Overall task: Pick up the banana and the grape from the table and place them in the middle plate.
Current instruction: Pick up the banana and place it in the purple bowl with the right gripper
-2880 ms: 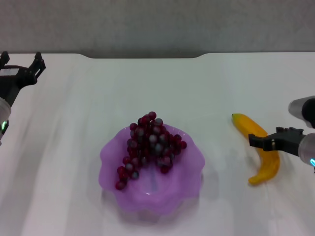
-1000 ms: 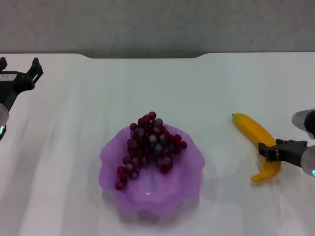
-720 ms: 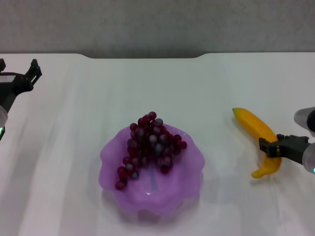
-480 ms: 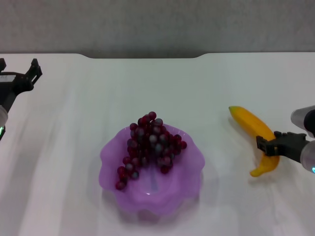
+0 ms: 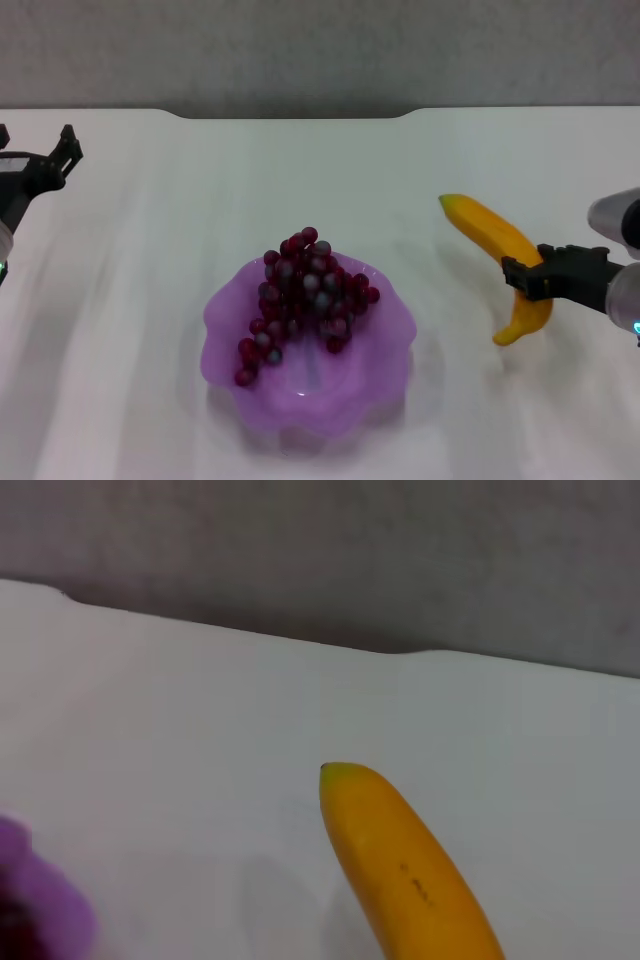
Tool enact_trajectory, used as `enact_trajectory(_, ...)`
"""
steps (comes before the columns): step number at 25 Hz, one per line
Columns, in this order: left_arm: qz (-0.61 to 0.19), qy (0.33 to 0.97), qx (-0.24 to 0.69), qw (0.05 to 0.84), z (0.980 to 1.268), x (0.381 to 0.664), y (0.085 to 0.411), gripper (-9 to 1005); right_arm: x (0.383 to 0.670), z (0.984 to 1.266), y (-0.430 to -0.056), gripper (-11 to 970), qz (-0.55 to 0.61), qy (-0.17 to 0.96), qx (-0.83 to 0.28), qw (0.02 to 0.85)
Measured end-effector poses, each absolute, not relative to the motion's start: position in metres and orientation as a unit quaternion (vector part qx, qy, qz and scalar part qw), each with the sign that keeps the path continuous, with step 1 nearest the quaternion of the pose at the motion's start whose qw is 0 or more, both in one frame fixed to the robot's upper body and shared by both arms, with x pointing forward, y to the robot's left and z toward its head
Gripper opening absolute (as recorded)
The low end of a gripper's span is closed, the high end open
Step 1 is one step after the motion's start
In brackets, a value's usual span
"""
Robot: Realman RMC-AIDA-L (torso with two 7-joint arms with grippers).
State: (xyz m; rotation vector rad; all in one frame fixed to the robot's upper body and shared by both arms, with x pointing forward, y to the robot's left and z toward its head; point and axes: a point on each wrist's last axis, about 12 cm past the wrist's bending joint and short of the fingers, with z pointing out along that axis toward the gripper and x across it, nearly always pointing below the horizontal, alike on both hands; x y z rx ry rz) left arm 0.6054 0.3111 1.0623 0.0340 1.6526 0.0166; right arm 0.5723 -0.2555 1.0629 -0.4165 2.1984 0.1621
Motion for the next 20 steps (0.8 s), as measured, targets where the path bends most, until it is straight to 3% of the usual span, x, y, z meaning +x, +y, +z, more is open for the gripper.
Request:
enact_trajectory(11,0.009,0.736,0.015,0.677,1.062,0.605,0.313,862,0.575,1.103,-0.224,551,0.084,0.854,-0.237,0.456)
enact_trajectory(20,0.010,0.738,0.020,0.675,1.063,0.608,0.310,863,0.561,1.116,-0.150,566,0.125,0.801,-0.361,0.461)
